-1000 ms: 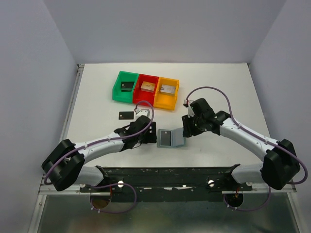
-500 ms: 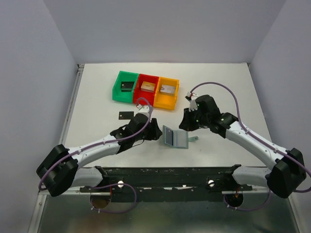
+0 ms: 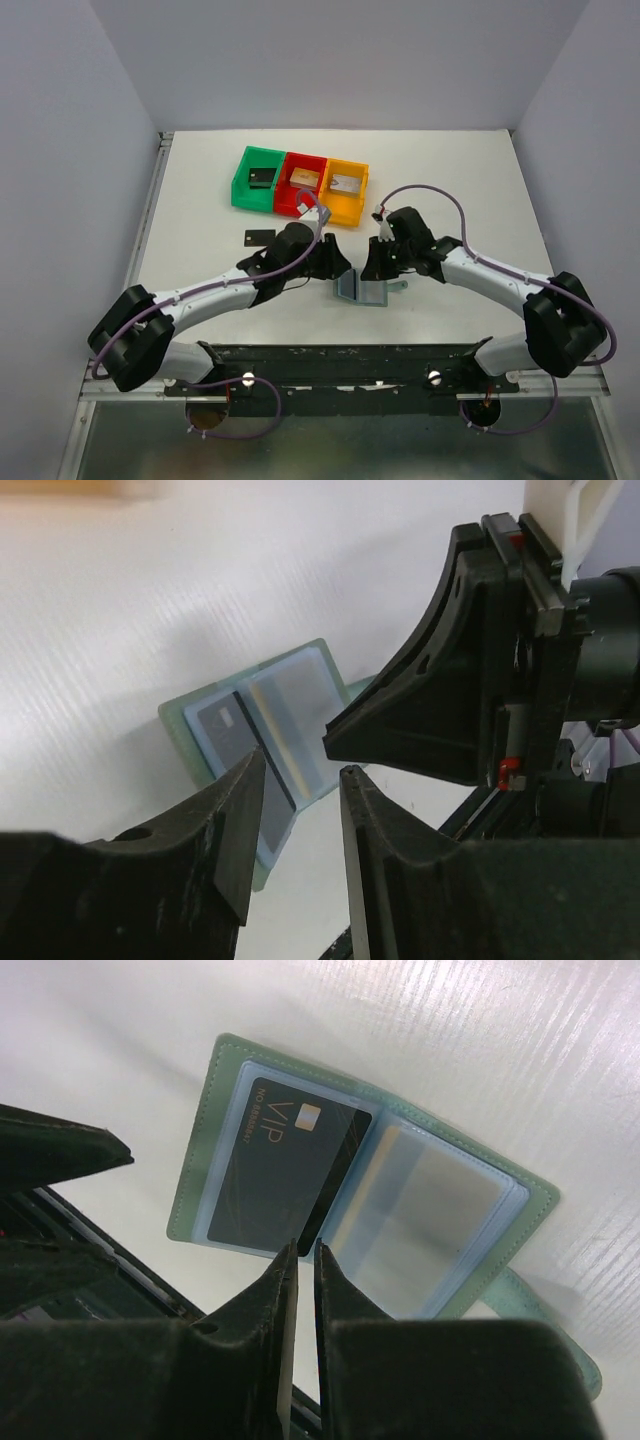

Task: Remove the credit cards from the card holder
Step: Remove the credit card from the card holder.

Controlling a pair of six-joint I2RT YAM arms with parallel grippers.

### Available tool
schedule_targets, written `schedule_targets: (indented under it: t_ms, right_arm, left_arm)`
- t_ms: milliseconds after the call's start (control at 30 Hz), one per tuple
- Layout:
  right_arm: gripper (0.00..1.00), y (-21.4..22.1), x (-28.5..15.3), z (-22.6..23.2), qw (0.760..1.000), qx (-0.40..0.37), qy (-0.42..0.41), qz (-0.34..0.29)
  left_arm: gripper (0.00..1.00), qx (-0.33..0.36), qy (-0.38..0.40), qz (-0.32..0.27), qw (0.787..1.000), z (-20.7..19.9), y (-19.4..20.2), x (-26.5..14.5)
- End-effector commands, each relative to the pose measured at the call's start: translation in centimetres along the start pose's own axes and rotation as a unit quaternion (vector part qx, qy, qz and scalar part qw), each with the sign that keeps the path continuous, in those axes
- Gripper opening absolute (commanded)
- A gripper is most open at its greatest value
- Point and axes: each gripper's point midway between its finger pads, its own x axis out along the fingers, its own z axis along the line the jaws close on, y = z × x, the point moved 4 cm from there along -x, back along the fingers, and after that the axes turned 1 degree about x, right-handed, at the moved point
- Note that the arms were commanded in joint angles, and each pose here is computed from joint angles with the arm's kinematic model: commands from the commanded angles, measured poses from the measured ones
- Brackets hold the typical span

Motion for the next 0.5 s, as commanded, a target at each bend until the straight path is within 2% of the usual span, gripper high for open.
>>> schedule_targets:
  t_ms: [0,233,467]
  right_arm:
    - [0.19,0.2,0.9,-0.4,1.000,0.009,0.000,-0.003]
    - [0.24,0.8,1.6,-0.7,1.000,0.021,-0.006,0.006]
    - [0.27,1.0,2.2,-0.8,0.999,0.025,-0.015,0.013]
  left_arm:
    - [0.43,0.006,0.028,0.023,0.999,-0.8,0.5,1.5]
    - [0.39,-0.011,-0.009,0.064,0.998,1.7,3.6,2.7]
    - [0.36,-0.013,-0.054,0.081,0.995,3.6,5.0,2.9]
